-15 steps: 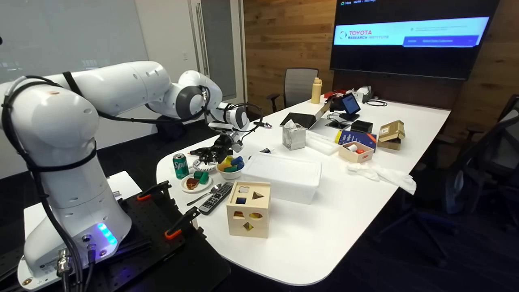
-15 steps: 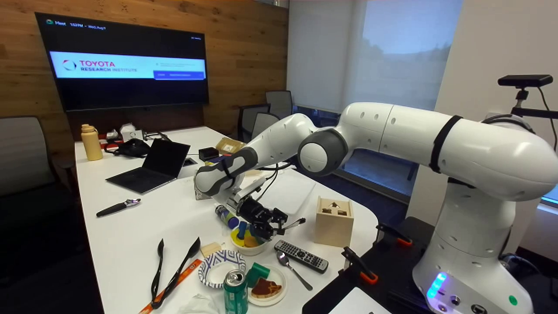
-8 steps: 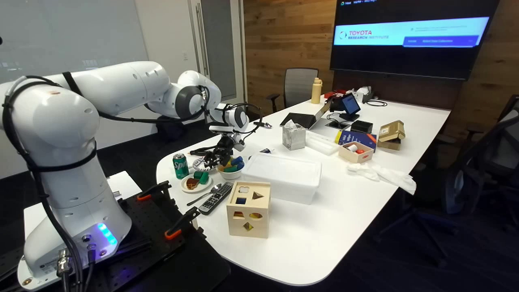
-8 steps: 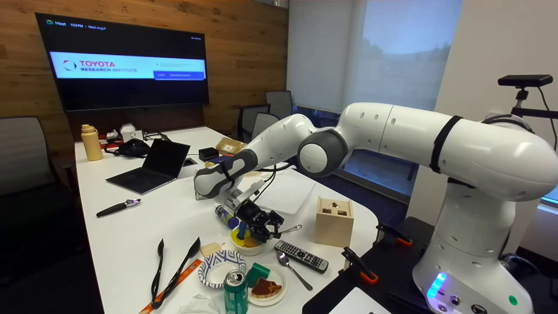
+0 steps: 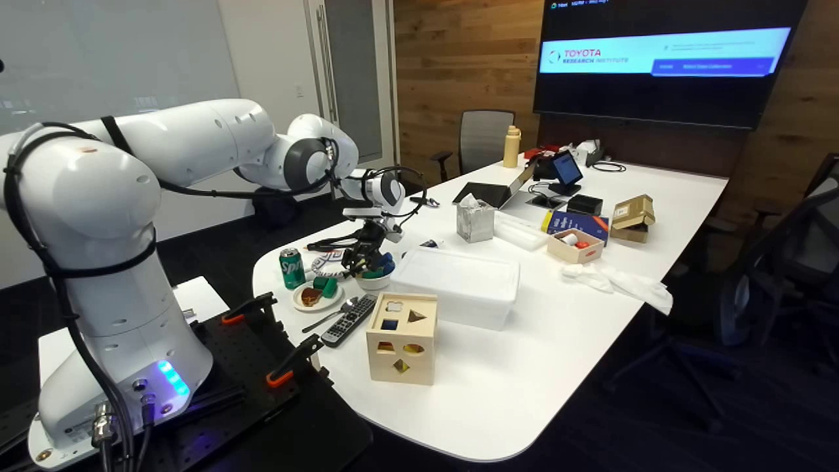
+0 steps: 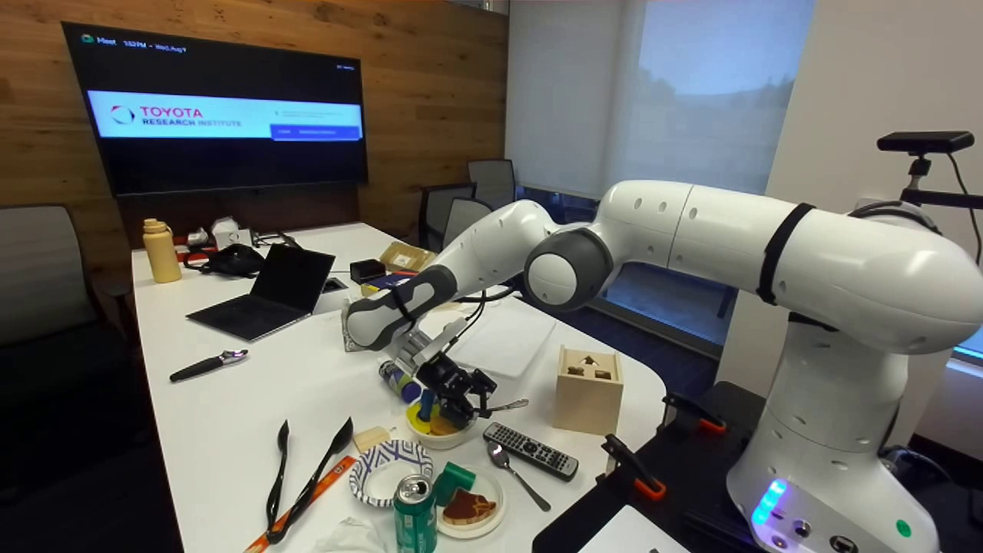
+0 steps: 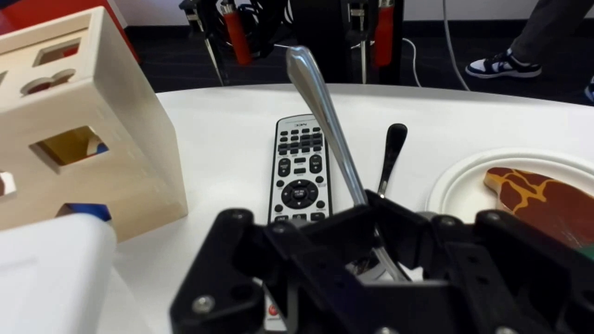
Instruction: Use the spoon to stir the contents in the bowl
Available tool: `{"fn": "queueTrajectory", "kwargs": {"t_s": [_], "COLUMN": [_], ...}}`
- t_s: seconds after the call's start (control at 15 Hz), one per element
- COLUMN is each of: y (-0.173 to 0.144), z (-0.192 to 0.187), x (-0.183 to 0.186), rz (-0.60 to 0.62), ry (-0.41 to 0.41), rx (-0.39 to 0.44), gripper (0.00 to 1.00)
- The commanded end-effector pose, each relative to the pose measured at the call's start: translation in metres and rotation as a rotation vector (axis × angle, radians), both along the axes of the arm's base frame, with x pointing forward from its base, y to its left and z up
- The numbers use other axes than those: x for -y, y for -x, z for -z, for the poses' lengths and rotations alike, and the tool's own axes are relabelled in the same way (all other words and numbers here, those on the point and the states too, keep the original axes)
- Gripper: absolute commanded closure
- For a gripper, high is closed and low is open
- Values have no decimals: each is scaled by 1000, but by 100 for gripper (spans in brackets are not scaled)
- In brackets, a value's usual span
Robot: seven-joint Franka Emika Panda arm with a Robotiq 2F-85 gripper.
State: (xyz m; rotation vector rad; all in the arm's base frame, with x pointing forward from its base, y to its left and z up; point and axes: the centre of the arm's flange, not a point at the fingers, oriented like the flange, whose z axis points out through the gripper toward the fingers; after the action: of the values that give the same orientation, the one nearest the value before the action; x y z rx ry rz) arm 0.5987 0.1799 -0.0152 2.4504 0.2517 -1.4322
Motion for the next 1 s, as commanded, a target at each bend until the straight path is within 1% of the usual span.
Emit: {"fn": "queueTrajectory", "kwargs": {"t_s": [0.0, 0.13, 0.27, 0.6, 0.8, 0.93], "y": [-65, -67, -70, -91, -104, -100], "z": [34, 33, 30, 30, 24, 13], "x": [-17, -18, -19, -28, -34, -35], "rz": [-34, -45, -62, -128, -138, -138], "ry": [32, 38, 42, -7, -21, -38], "rx": [19, 37, 80, 263, 328, 369], "gripper": [100, 100, 100, 100, 100, 100]}}
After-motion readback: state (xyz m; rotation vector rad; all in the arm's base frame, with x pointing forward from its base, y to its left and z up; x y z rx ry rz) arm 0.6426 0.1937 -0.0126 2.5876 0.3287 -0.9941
